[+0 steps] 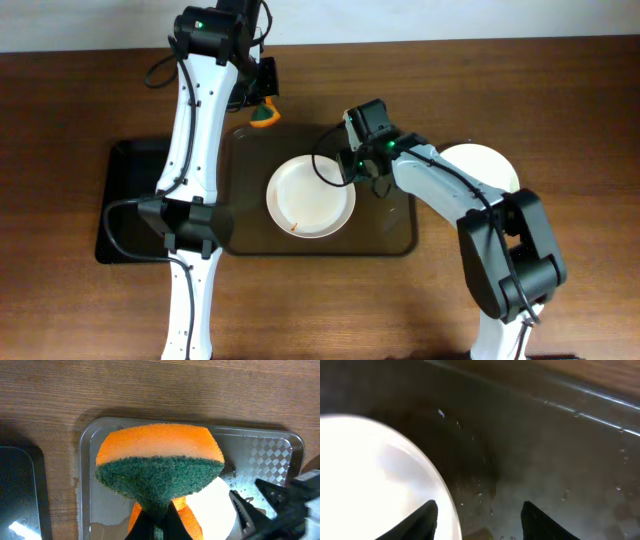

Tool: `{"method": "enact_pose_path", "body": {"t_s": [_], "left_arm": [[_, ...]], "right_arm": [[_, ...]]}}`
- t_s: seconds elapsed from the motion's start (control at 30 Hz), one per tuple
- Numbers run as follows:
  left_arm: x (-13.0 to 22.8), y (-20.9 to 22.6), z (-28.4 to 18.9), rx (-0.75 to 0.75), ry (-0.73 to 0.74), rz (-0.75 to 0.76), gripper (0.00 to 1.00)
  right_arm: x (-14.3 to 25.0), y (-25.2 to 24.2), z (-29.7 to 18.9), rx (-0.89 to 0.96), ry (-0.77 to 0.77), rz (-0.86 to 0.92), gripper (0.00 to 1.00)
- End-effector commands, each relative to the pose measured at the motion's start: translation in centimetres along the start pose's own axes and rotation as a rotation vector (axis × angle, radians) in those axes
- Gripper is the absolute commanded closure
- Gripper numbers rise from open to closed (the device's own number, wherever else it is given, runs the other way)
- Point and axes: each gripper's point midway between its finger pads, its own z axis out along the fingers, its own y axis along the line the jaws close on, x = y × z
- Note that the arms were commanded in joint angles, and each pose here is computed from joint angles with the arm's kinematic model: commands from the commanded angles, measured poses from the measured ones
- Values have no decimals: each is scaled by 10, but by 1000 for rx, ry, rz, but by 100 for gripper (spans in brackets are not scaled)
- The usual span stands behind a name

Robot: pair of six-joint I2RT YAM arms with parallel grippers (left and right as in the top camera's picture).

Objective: Clean dirty plates on tray and stack at the side

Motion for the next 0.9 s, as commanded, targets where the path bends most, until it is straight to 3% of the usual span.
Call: {"method": "enact_pose_path", "body": {"t_s": [0.0, 0.13, 0.23, 0.37, 0.5, 0.63, 0.73, 0.77, 0.83, 0.87], "left_arm": [[1, -3, -3, 12, 1, 18, 100], [1, -3, -3, 12, 1, 18, 100], [7, -6, 3, 14, 27, 23, 100], [36, -23, 35, -18, 152, 70, 100], [78, -33, 108, -63, 307, 119, 100], [130, -9, 174, -117, 450, 112, 100], [155, 1, 195, -143, 496, 43, 100], [163, 12, 200, -217, 498, -29, 100], [143, 63, 194, -574, 290, -223, 100], [129, 74, 188, -645, 208, -240, 100]], "right_arm": [[15, 18, 22, -106, 52, -45, 56], [28, 10, 31, -66, 101, 78, 96], [63, -25, 24, 186, 201, 516, 96], [94, -29, 14, 285, 295, 770, 96], [92, -29, 14, 279, 291, 756, 96], [90, -28, 16, 268, 284, 731, 96], [89, -28, 16, 267, 281, 731, 96], [88, -28, 16, 266, 278, 731, 96], [88, -28, 16, 263, 279, 722, 96], [88, -28, 16, 261, 278, 712, 96]]}}
